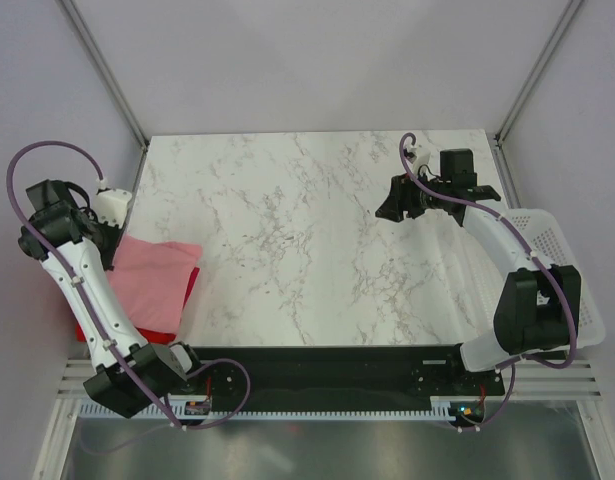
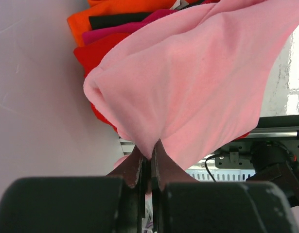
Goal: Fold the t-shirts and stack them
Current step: Neatly place the folded tshirt to the corner
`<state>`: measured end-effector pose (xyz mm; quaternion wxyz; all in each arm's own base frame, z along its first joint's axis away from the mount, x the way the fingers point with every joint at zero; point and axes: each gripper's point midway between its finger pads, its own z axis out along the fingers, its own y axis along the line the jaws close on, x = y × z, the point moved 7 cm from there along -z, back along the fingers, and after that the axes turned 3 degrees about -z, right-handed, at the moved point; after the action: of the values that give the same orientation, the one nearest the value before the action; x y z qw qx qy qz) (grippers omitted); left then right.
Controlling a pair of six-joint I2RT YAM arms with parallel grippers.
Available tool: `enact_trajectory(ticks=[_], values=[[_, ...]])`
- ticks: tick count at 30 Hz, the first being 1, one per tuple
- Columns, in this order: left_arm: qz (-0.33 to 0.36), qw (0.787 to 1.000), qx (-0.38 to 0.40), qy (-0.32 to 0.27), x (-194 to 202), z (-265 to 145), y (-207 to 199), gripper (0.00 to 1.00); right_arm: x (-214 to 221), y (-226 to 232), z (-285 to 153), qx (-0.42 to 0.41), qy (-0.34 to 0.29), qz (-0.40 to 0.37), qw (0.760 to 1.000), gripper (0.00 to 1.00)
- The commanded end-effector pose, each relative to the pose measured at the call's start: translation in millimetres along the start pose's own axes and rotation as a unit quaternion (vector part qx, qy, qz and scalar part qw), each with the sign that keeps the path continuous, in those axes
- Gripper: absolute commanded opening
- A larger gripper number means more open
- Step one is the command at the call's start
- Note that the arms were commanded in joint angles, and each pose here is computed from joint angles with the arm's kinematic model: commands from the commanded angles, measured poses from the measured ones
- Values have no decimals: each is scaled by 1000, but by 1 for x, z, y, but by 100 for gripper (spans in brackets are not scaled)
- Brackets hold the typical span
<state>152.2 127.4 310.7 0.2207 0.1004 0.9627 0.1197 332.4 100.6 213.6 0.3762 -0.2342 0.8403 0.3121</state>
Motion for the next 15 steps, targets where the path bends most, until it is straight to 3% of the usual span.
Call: enact_trajectory(ticks=[1, 15], values=[[35, 999, 11, 30, 12, 4, 4, 2, -16, 1, 0, -12, -24, -20, 999, 67], [-33, 996, -31, 75, 29, 71, 68, 2, -30, -2, -1, 7, -44, -25, 999, 68]])
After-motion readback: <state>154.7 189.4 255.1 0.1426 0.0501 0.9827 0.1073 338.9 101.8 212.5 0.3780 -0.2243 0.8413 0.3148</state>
